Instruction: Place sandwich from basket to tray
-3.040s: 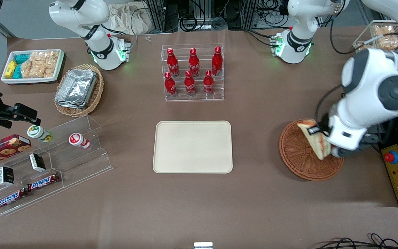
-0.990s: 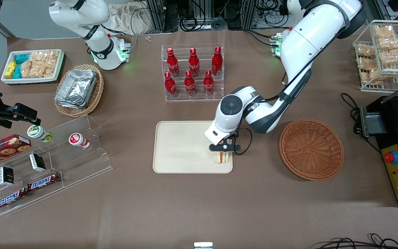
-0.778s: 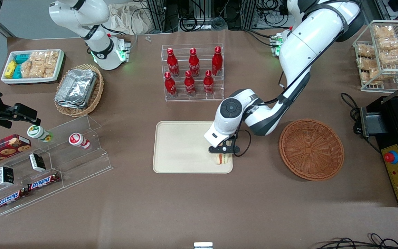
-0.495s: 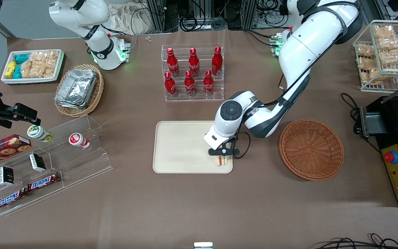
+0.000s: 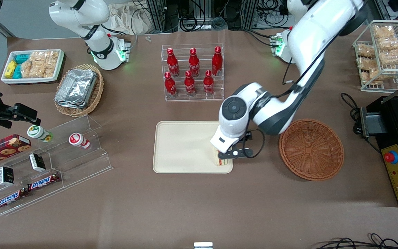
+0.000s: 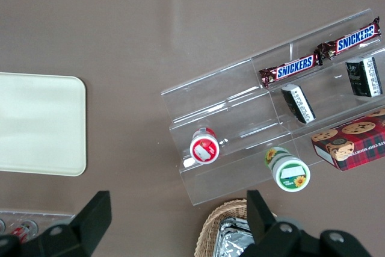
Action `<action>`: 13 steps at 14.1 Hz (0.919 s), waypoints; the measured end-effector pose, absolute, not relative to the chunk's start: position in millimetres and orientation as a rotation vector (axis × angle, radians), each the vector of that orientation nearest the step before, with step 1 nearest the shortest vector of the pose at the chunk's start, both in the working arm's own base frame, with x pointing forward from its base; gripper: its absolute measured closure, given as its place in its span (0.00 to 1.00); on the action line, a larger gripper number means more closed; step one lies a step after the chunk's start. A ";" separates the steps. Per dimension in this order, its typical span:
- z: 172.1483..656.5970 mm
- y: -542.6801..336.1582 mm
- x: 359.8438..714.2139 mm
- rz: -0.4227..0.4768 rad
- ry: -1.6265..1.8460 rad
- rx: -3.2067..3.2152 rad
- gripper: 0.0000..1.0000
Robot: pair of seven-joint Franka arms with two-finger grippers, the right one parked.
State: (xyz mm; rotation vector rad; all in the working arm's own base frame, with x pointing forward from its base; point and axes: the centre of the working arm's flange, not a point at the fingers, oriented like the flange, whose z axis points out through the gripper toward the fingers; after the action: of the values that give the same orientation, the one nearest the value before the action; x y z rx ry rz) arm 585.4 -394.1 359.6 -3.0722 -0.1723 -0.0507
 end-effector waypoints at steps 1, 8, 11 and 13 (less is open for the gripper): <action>388.3 -379.6 590.0 -0.065 -0.231 -3.085 0.00; 515.1 -224.2 616.6 -0.034 -0.453 -3.102 0.00; 534.1 -163.3 614.6 0.041 -0.369 -3.096 0.00; 543.3 -118.6 612.1 0.076 -0.268 -3.119 0.00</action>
State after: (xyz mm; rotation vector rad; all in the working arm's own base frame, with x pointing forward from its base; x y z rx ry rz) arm 612.1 -118.6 543.3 -3.1187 -0.2676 0.0762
